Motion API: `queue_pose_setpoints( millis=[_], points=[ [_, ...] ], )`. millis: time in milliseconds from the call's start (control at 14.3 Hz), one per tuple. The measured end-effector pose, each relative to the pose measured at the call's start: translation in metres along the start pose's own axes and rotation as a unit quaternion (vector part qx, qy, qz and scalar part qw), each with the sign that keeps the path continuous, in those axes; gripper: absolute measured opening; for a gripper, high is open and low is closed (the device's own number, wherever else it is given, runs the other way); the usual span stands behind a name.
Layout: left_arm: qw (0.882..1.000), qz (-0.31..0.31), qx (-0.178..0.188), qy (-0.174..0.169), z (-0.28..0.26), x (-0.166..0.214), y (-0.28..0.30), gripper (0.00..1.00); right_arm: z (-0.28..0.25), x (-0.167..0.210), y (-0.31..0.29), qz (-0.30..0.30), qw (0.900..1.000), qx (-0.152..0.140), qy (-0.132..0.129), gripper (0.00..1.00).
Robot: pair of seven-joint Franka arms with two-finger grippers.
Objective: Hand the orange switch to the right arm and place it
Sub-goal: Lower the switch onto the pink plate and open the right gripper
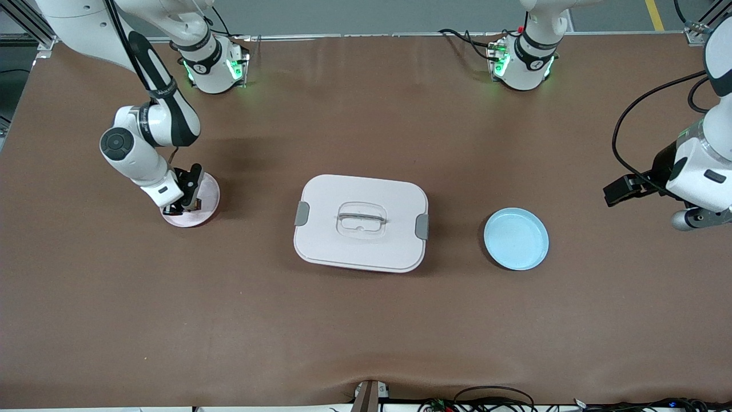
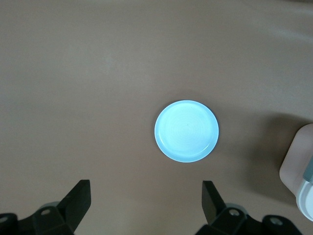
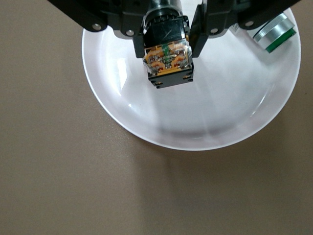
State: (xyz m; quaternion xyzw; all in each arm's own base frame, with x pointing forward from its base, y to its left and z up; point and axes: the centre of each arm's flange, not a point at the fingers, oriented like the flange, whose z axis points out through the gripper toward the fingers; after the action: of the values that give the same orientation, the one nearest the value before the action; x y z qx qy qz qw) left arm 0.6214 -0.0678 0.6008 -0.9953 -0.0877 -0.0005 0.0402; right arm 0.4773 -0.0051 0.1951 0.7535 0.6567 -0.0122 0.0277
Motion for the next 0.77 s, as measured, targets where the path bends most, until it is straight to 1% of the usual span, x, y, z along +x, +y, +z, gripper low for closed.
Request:
queue_pose_setpoints(
  millis=[209,279,419,558,628,698,767],
  points=[
    [1.0,-0.005,0.002,0.003,-0.007,-0.001,-0.015,1.0,0.002,-0.002,0.0,0.002,1.0,0.002,0.0,0.41],
    [1.0,-0.006,0.003,0.002,-0.009,-0.002,-0.02,1.0,0.002,-0.004,0.0,0.004,1.0,0.002,-0.001,0.46],
    [1.0,-0.006,0.004,0.002,-0.012,-0.003,-0.026,1.0,0.003,-0.008,0.0,0.009,1.0,0.003,-0.001,0.66],
    [1.0,-0.008,0.004,0.006,-0.017,-0.005,-0.029,1.0,0.003,-0.01,0.001,0.011,1.0,0.003,-0.001,0.83],
    [1.0,-0.008,0.004,0.008,-0.02,-0.006,-0.029,1.0,0.003,-0.01,0.001,0.011,1.0,0.002,-0.001,0.94],
    [1.0,-0.007,0.005,0.008,-0.022,-0.008,-0.029,1.0,0.002,-0.01,0.002,0.01,1.0,0.003,-0.001,1.0],
    [1.0,-0.004,0.006,0.006,-0.023,-0.01,-0.03,1.0,0.0,-0.008,0.003,0.01,1.0,0.007,-0.002,1.0]
  ],
)
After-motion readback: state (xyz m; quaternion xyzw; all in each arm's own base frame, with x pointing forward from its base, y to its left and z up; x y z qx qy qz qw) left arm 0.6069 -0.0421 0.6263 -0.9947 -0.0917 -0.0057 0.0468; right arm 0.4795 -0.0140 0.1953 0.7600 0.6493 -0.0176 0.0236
